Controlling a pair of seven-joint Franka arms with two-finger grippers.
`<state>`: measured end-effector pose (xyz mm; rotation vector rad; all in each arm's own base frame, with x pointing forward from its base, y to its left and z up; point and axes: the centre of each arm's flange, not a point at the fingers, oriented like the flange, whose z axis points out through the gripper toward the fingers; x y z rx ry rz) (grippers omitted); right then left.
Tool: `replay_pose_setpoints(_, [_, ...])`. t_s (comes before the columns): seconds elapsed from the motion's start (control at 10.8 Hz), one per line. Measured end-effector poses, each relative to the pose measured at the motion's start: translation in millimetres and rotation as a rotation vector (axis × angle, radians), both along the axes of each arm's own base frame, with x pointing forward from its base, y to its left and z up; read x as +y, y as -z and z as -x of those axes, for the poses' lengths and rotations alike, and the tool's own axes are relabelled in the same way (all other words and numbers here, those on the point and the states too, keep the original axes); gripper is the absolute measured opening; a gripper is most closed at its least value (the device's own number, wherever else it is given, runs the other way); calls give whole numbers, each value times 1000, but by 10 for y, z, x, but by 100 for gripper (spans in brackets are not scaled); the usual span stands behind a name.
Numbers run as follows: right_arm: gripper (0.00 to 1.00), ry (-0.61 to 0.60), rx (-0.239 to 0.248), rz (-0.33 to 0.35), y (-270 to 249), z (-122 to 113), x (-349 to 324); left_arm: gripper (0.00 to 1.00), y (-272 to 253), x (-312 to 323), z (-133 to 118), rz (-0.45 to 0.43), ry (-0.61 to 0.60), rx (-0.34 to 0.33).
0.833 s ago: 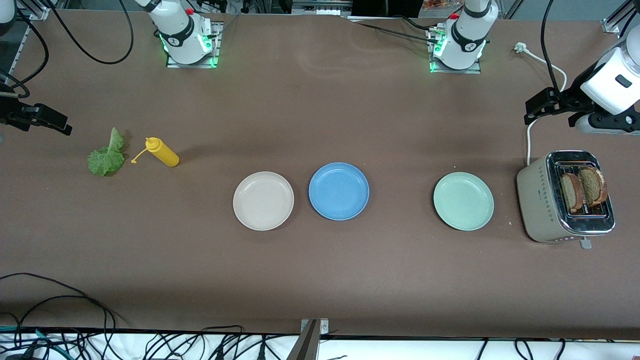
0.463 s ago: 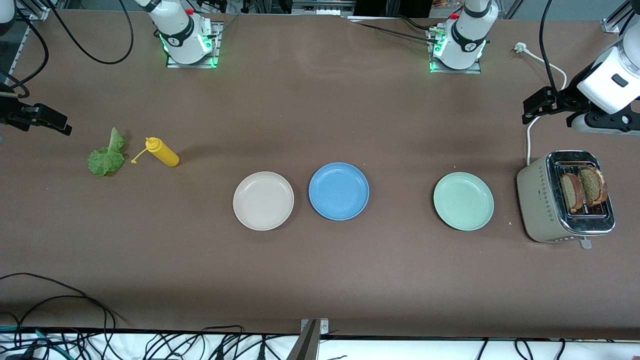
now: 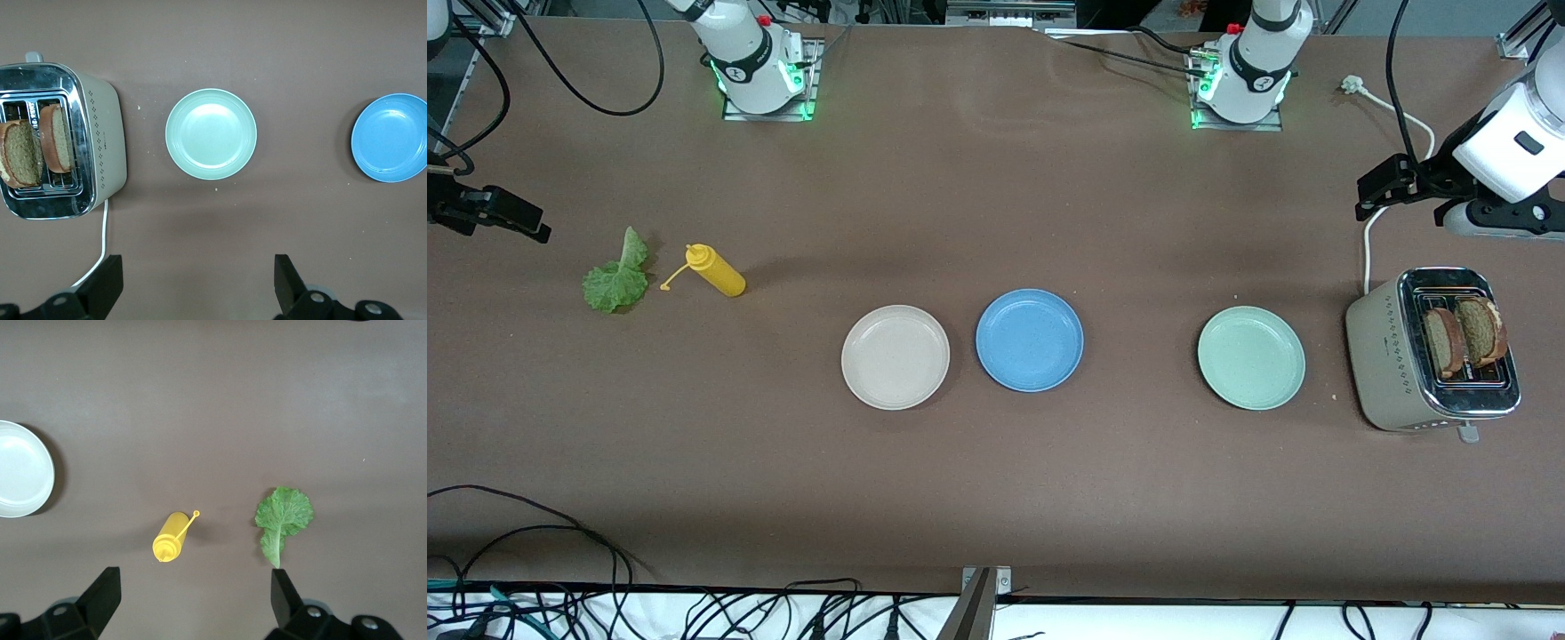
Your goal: Make sandwich in blue plate with both arms
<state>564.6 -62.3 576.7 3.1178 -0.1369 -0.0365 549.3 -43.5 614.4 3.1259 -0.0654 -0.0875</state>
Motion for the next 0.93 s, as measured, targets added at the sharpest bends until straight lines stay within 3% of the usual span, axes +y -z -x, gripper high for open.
replay_pose_setpoints(0.93, [100, -1, 31, -3, 45, 10, 9, 100, 0, -5, 0, 0, 1, 0])
